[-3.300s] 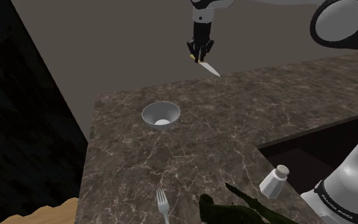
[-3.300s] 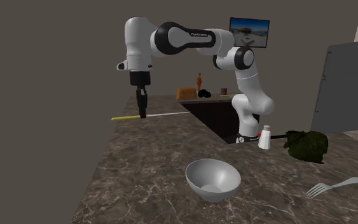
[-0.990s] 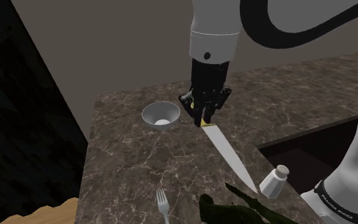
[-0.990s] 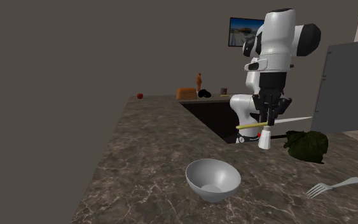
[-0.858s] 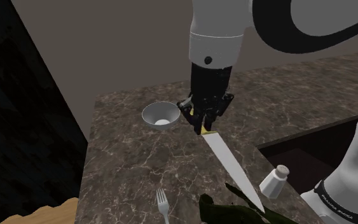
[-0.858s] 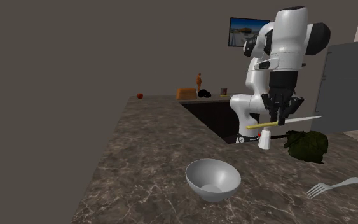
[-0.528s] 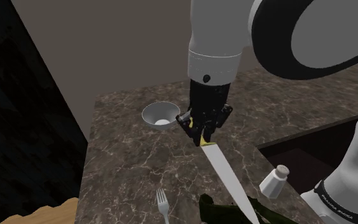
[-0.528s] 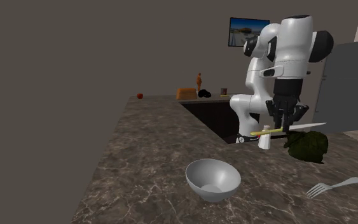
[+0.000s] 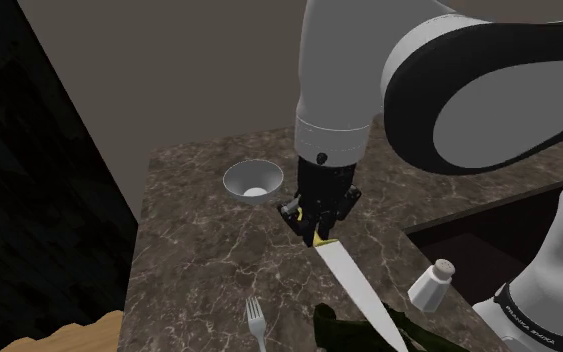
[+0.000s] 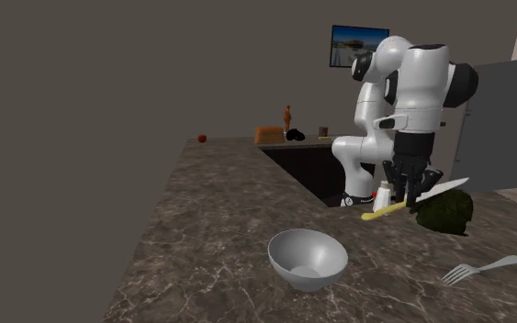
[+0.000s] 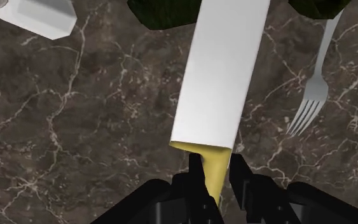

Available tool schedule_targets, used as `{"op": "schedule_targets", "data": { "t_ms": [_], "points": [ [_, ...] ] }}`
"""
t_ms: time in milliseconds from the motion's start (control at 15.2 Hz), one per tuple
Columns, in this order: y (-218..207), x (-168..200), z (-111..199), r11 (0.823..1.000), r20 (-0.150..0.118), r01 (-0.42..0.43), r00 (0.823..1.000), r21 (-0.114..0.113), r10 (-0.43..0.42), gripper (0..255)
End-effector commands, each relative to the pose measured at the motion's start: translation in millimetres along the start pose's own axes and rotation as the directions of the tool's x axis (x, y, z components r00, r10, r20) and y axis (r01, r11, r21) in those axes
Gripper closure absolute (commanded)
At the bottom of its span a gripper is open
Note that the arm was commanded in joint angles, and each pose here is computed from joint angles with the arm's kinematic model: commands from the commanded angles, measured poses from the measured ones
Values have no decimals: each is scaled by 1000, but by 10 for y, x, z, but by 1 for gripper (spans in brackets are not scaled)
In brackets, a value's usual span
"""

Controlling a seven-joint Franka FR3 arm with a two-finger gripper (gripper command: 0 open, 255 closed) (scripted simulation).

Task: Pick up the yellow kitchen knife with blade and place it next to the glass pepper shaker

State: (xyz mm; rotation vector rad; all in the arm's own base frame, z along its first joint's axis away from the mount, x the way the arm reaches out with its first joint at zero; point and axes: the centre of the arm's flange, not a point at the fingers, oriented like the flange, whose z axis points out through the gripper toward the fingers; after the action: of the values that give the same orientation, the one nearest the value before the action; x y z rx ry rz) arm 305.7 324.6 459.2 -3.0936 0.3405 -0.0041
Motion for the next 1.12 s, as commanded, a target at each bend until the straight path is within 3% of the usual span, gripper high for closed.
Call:
{"op": "schedule_targets", "data": {
  "t_ms": [0, 1056],
  "points": [
    [3, 7, 115, 1000, 0, 0, 1000, -1, 0, 255],
    [28, 7, 960, 1000, 0, 0, 1000, -1, 0, 255]
  ]
}}
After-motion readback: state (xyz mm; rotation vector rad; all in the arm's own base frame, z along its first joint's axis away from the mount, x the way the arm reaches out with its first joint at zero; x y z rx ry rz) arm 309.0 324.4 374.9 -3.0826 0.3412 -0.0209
